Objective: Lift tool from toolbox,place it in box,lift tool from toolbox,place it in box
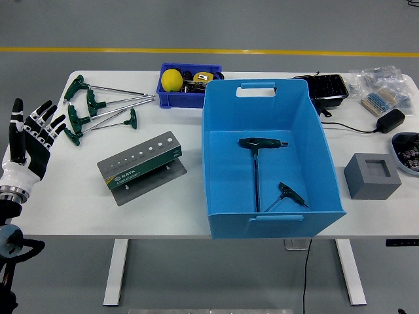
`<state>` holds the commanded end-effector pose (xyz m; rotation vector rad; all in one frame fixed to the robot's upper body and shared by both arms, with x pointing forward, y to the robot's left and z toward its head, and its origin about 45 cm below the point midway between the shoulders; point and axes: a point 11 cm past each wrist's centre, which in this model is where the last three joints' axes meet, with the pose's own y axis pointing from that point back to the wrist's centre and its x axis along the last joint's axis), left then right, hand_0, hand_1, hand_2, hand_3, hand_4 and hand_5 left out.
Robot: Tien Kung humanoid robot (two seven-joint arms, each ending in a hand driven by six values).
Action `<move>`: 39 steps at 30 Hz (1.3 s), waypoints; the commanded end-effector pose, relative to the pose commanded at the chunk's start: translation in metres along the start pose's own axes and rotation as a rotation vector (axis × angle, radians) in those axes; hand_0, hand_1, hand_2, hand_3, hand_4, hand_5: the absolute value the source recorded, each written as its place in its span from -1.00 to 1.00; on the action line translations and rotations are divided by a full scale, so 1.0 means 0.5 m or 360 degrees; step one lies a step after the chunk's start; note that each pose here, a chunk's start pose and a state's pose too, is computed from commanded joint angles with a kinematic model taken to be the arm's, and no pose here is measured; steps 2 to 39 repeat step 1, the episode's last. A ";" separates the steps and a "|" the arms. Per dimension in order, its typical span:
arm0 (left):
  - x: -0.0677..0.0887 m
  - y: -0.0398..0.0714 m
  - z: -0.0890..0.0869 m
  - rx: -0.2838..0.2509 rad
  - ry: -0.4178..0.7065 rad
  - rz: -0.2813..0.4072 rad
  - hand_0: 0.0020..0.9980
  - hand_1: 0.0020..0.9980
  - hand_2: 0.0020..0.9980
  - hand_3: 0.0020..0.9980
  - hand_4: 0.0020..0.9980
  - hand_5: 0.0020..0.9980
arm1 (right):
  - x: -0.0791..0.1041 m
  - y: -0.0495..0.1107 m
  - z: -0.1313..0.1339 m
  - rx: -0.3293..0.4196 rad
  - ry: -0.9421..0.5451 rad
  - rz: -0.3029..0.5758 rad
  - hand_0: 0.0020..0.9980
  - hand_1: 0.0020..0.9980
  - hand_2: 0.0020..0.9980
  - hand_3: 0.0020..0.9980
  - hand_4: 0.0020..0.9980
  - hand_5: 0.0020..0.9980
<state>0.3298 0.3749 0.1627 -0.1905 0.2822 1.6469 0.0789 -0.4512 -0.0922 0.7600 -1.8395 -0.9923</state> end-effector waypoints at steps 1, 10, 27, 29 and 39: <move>0.001 0.001 -0.001 0.0003 -0.0005 0.0000 0.78 0.71 0.87 0.65 0.89 1.00 | 0.001 0.000 0.005 -0.0011 -0.0011 -0.0001 0.40 0.31 0.41 0.11 0.57 0.44; 0.001 0.001 -0.001 0.0003 -0.0005 0.0000 0.78 0.71 0.87 0.65 0.89 1.00 | 0.001 0.000 0.005 -0.0011 -0.0011 -0.0001 0.40 0.31 0.41 0.11 0.57 0.44; 0.001 0.001 -0.001 0.0003 -0.0005 0.0000 0.78 0.71 0.87 0.65 0.89 1.00 | 0.001 0.000 0.005 -0.0011 -0.0011 -0.0001 0.40 0.31 0.41 0.11 0.57 0.44; 0.001 0.001 -0.001 0.0003 -0.0005 0.0000 0.78 0.71 0.87 0.65 0.89 1.00 | 0.001 0.000 0.005 -0.0011 -0.0011 -0.0001 0.40 0.31 0.41 0.11 0.57 0.44; 0.001 0.001 -0.001 0.0003 -0.0005 0.0000 0.78 0.71 0.87 0.65 0.89 1.00 | 0.001 0.000 0.005 -0.0011 -0.0011 -0.0001 0.40 0.31 0.41 0.11 0.57 0.44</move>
